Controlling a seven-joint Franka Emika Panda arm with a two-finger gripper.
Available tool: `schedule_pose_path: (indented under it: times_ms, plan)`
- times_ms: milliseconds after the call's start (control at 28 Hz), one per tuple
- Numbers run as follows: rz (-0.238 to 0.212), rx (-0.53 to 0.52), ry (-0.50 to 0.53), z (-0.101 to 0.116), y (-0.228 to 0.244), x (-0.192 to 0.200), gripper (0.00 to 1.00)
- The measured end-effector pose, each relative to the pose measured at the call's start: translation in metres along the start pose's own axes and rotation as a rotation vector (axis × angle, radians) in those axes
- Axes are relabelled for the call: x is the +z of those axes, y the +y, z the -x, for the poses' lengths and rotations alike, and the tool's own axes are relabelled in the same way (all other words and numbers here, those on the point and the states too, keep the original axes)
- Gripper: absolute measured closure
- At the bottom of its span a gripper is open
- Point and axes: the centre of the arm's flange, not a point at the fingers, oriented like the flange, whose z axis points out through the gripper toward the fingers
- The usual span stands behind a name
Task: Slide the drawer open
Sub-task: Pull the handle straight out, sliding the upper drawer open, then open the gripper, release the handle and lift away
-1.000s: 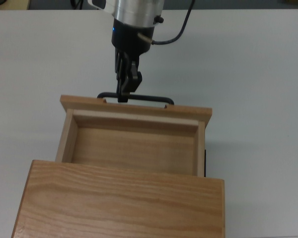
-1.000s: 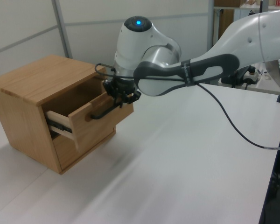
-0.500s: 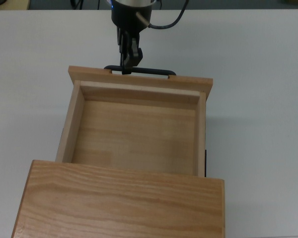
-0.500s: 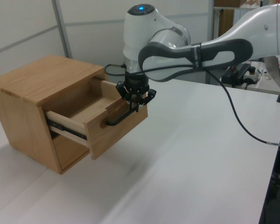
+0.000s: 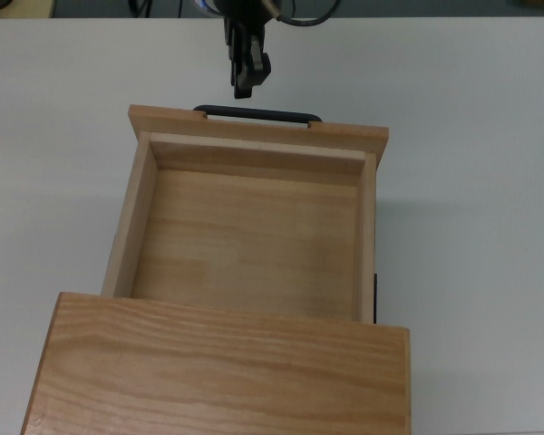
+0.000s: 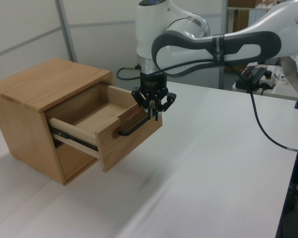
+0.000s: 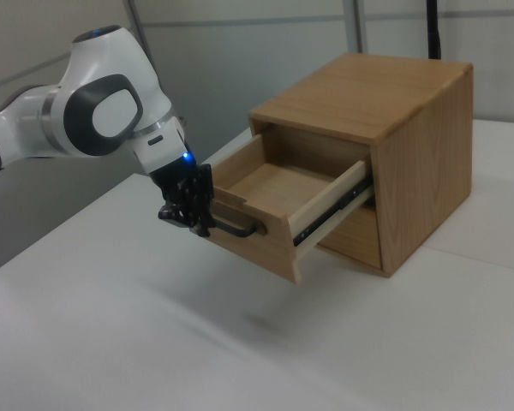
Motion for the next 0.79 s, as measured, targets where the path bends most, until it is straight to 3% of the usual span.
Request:
schedule_pose_path:
  times_ms: [500,607,714,786]
  plan:
    - [0.011,0.005,-0.012,0.003,0.009,-0.013,0.78]
    - [0.008,0.005,-0.011,0.003,0.009,-0.014,0.87]
    - [-0.012,0.006,-0.009,0.002,0.007,-0.019,0.86]
    - [-0.030,0.007,-0.007,0.001,0.006,-0.025,0.80]
